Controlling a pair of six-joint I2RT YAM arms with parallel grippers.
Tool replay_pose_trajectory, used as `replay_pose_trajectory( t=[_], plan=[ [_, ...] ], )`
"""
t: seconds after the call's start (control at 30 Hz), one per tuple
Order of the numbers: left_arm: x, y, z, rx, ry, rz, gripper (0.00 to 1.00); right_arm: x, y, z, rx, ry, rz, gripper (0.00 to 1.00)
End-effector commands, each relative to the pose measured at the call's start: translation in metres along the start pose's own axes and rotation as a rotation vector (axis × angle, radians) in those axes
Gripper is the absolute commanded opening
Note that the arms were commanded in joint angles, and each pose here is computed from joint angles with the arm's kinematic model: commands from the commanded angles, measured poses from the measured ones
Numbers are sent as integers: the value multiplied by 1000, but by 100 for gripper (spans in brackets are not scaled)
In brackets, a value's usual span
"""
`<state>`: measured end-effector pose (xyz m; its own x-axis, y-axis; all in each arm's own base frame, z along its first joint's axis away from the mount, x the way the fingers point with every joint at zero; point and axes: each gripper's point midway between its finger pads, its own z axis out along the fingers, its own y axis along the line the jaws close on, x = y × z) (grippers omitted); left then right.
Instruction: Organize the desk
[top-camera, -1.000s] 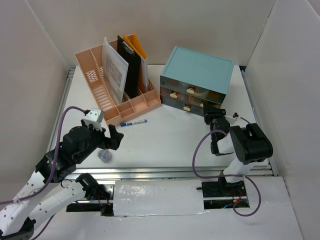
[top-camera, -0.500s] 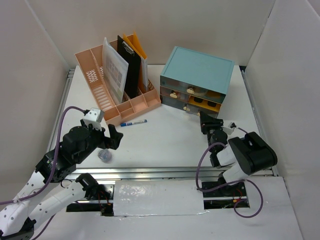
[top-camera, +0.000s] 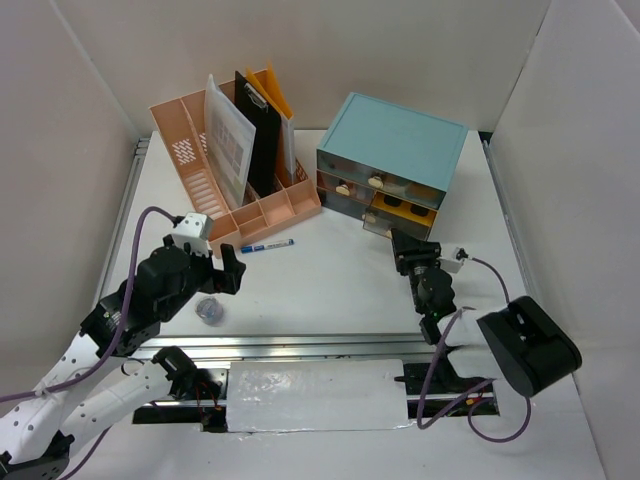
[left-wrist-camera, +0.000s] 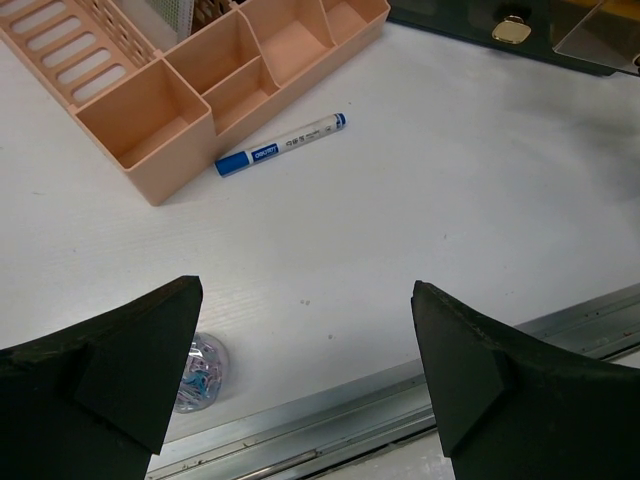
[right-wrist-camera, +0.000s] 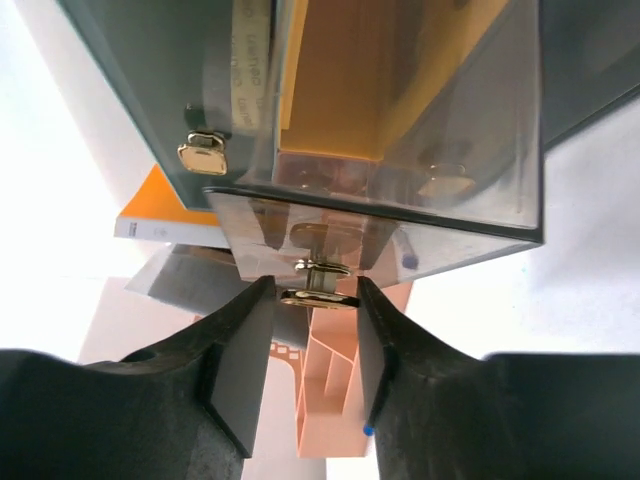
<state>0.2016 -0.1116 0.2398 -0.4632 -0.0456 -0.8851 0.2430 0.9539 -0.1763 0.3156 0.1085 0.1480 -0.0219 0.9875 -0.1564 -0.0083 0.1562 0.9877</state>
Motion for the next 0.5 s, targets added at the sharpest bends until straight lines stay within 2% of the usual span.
replay_pose_trajectory(
  t=[0.0,0.03,0.1,0.2,0.3,0.33,0.37,0.47],
  plan=[
    [-10,2,-1,-20,-31,-27,99,-15,28,-33,-155,-18,59,48],
    [-11,3,-1,-22,-32,-28,100,-15,28,-34,-152,-17,57,53],
    [-11,3,0,-30,-29,-30,99,-17,35,-37,-174,-20,60,53],
    [-10,6,2,-54,-22,-37,99,-17,27,-40,-138,-14,41,65],
    [-10,10,4,-81,-12,-48,100,-18,22,-44,-120,-9,46,83],
    [-9,11,5,-91,-8,-55,100,-17,22,-46,-119,-7,44,93],
    [-9,11,6,-98,-3,-70,99,-16,20,-48,-113,3,41,97],
    [-11,6,11,-87,14,-112,100,-17,27,-52,-129,7,52,100]
  ],
)
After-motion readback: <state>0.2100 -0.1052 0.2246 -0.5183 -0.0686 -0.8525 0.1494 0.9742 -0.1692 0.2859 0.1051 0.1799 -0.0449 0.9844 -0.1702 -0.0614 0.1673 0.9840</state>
